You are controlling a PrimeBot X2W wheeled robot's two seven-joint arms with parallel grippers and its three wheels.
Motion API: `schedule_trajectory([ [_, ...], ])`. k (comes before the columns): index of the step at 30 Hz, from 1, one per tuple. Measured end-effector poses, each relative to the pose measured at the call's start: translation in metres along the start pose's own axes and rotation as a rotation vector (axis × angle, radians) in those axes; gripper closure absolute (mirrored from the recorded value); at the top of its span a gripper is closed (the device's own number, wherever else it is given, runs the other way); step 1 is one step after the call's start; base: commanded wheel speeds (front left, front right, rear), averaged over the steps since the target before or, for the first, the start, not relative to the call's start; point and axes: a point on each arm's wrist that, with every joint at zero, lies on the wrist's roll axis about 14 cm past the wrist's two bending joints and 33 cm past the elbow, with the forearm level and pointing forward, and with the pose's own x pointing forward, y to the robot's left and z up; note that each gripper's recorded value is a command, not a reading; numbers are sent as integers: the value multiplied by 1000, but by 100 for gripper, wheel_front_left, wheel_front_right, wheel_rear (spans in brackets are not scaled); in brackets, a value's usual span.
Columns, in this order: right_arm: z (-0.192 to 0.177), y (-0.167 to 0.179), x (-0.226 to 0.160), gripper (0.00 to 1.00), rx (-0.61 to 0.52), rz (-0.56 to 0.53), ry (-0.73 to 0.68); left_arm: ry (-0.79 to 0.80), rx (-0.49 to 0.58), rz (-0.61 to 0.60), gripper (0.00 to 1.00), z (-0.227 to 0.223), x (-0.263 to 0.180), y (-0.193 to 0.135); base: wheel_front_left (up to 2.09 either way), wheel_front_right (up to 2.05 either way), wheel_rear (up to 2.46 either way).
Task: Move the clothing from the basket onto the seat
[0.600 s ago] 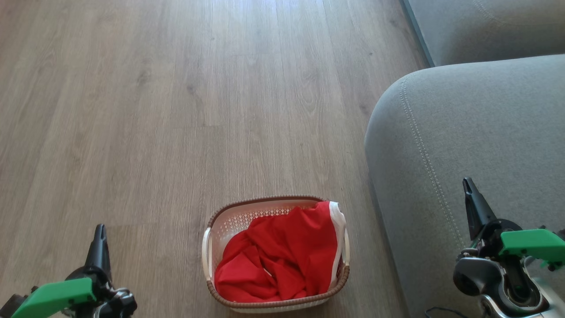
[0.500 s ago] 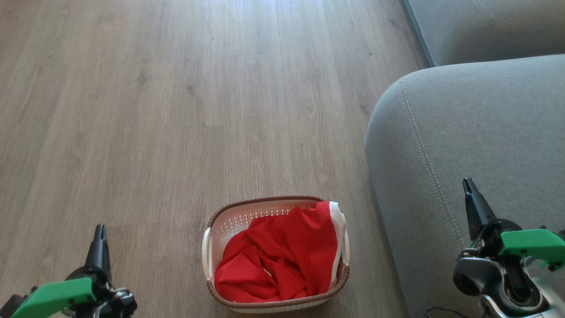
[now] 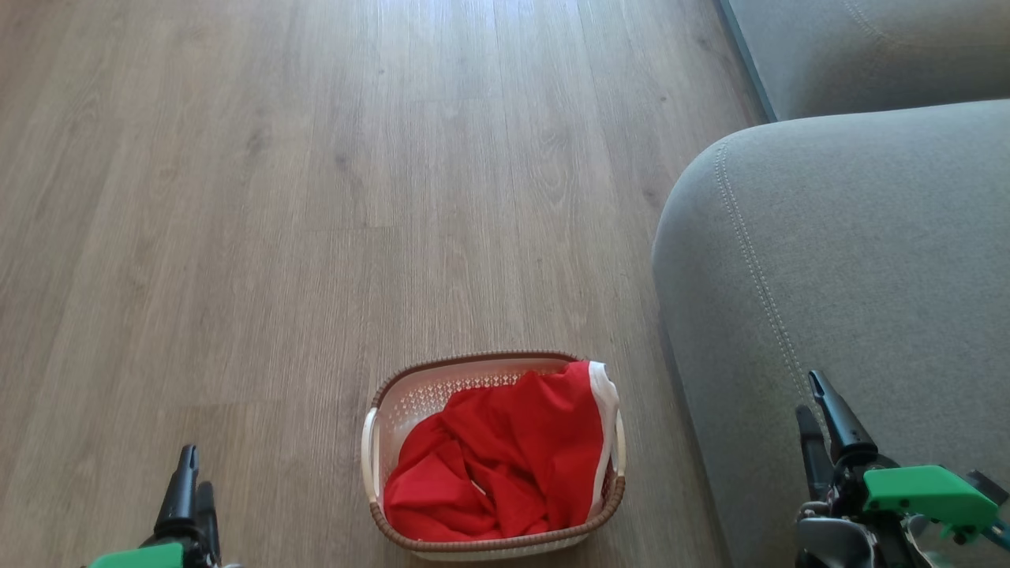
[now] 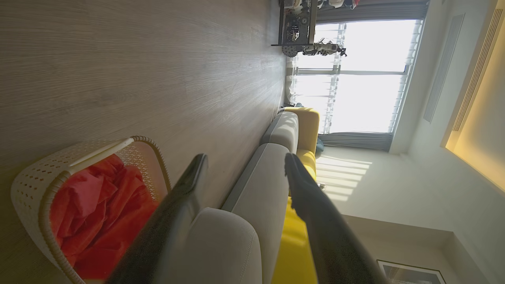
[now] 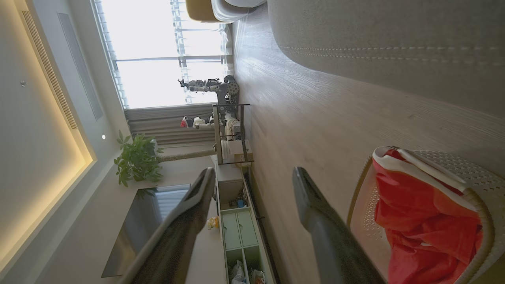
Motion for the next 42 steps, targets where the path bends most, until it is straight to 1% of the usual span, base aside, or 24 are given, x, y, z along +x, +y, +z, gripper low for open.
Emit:
schedule_trajectory([
  [11,-3,7,1,0,-40,32,-6,-12,36,-20,0,-2,-1,-8,0,0,0],
  [19,-1,16,2,0,-98,70,-17,-27,118,-31,0,-2,-2,-15,0,0,0],
  [25,-6,26,2,0,-162,110,-13,-25,217,-40,0,-7,-2,-20,0,0,0],
  [35,-13,47,1,0,-318,199,-7,-34,386,-53,0,-13,-3,-27,0,0,0],
  [36,-13,47,1,0,-318,199,-7,-34,386,-53,0,-13,-3,-27,0,0,0],
  [42,-19,52,-1,0,-413,233,-4,-52,505,-69,0,-14,-4,-32,0,0,0],
])
